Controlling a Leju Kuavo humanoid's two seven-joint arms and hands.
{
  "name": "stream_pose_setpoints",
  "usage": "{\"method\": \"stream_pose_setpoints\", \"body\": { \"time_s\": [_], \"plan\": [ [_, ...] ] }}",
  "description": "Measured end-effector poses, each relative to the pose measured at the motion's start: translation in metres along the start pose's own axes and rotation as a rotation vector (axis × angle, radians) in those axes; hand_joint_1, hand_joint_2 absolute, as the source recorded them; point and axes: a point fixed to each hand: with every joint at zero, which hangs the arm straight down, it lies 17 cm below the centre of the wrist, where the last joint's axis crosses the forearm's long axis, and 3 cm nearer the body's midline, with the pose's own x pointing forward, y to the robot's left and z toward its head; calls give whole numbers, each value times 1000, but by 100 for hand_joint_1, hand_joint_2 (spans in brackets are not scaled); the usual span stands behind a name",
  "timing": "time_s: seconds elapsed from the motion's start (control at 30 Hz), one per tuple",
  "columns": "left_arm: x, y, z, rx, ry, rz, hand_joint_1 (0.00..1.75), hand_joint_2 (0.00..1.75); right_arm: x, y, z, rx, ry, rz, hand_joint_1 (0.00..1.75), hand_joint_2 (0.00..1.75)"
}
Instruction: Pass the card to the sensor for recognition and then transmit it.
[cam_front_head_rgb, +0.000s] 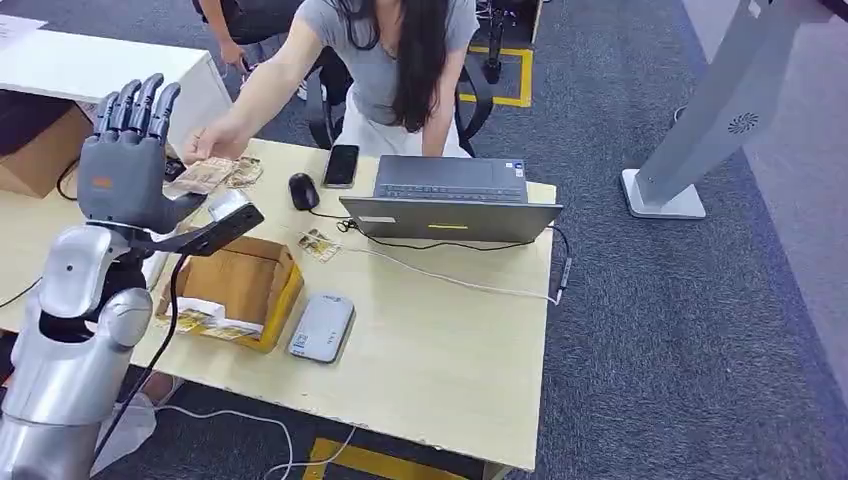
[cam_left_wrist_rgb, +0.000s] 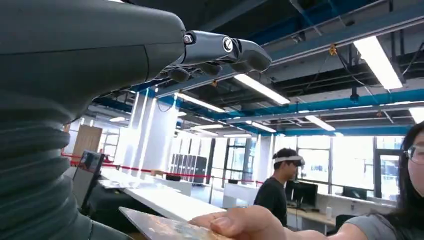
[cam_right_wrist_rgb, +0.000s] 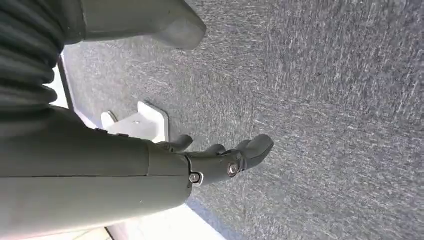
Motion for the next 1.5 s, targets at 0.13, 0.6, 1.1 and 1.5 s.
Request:
{"method": "stream_pose_setpoints", "body": {
  "time_s": [0.13, 0.6, 1.1, 1.5],
  "plan": [
    [5, -1, 0, -10, -21, 4, 175, 175, 4, 1, -1, 4, -10, -2, 0, 175],
    [16, -6, 2, -26, -60, 17, 175, 175, 9, 4, -1, 18, -19, -6, 0, 175],
    [28, -23, 16, -80, -84, 67, 175, 175, 10, 5, 0, 40, -21, -8, 0, 175],
    [65, -99, 103, -307, -144, 111, 175, 175, 12, -5, 1, 27, -23, -8, 0, 175]
  ]
}}
